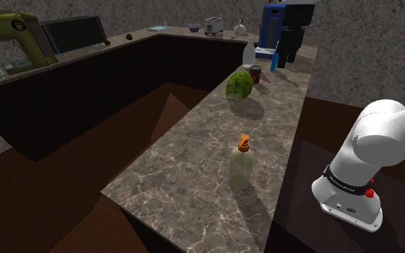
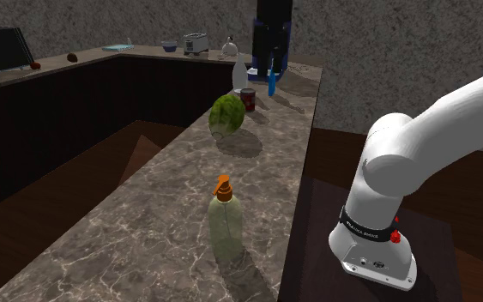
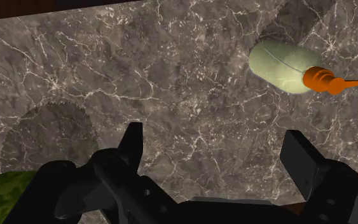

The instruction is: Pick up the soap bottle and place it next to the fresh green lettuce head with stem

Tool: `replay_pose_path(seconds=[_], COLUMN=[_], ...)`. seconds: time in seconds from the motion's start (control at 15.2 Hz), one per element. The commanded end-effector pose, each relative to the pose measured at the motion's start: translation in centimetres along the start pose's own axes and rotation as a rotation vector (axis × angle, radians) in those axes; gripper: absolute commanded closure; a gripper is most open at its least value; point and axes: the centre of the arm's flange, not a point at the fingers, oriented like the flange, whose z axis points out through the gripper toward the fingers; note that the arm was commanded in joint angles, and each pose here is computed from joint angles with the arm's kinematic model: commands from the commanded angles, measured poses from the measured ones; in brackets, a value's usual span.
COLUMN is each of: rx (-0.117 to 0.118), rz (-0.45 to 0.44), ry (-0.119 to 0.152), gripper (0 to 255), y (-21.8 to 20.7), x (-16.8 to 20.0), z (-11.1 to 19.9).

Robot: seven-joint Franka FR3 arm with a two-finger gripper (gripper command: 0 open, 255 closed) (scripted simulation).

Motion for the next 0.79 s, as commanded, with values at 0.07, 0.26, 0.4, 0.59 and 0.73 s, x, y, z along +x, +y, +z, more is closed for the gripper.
replay_pose_path(seconds=[0.07, 0.26, 0.4, 0.59, 0.73], rx=[-0.008, -0.033, -0.050, -0.075, -0.091], rz=[0.014, 0.056, 0.085, 0.127, 0.155], ry=[0.006, 0.026, 0.039, 0.058, 0.071], gripper=[0, 0, 0, 0, 0], y=[-1.2, -4.6, -6.9, -10.3, -12.5], x=[-0.2, -0.5, -0.6, -0.6, -0.6], z=[0.8, 3.3, 5.1, 7.7, 9.6])
